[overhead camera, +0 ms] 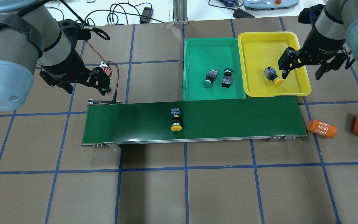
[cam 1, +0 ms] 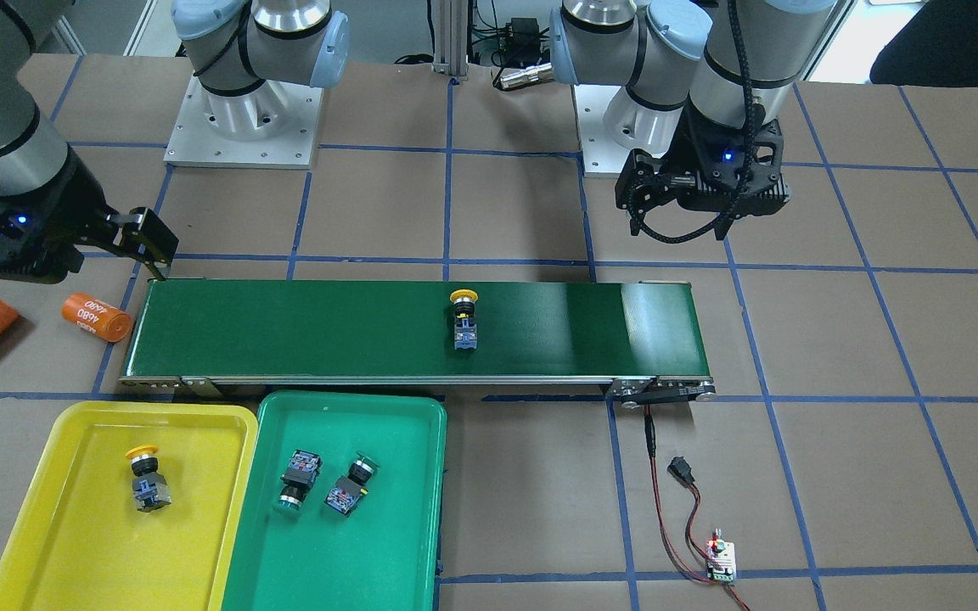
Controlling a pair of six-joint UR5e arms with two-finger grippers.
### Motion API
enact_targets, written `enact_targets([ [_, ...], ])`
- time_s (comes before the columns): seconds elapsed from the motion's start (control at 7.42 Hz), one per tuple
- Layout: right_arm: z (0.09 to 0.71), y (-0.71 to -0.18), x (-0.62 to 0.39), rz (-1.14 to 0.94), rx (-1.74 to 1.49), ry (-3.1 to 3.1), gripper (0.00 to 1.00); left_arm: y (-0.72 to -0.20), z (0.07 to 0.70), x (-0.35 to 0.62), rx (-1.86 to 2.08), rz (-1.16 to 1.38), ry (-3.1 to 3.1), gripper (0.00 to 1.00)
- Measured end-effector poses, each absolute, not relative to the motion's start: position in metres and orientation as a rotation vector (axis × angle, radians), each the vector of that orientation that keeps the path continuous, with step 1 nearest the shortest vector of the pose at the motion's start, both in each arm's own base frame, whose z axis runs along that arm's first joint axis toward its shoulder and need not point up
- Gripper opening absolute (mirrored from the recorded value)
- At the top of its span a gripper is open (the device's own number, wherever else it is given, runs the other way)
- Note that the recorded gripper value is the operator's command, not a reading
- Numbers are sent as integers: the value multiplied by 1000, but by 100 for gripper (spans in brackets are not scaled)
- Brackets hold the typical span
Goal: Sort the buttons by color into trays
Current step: 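Return the right gripper to the belt and grasp the last yellow button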
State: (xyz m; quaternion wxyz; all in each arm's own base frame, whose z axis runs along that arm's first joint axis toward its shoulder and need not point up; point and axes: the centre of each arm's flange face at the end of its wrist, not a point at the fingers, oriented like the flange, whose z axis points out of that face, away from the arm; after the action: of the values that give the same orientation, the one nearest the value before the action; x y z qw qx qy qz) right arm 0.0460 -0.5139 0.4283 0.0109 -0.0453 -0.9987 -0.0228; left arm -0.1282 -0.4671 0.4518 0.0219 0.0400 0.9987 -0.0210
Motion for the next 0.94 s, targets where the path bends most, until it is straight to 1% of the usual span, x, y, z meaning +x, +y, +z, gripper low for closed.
enact_targets([
  [0.13,433,-505,67,-80,-155,-3115,100,-467,451,-128,124,-64,3095,100],
  [0.4,412,-490,121,-106,-134,-3113,100,-468,451,-128,123,-62,3095,100],
  [0.94,360,-478,192,11,-100,-3123,100,-467,451,-128,121,-64,3096,100],
])
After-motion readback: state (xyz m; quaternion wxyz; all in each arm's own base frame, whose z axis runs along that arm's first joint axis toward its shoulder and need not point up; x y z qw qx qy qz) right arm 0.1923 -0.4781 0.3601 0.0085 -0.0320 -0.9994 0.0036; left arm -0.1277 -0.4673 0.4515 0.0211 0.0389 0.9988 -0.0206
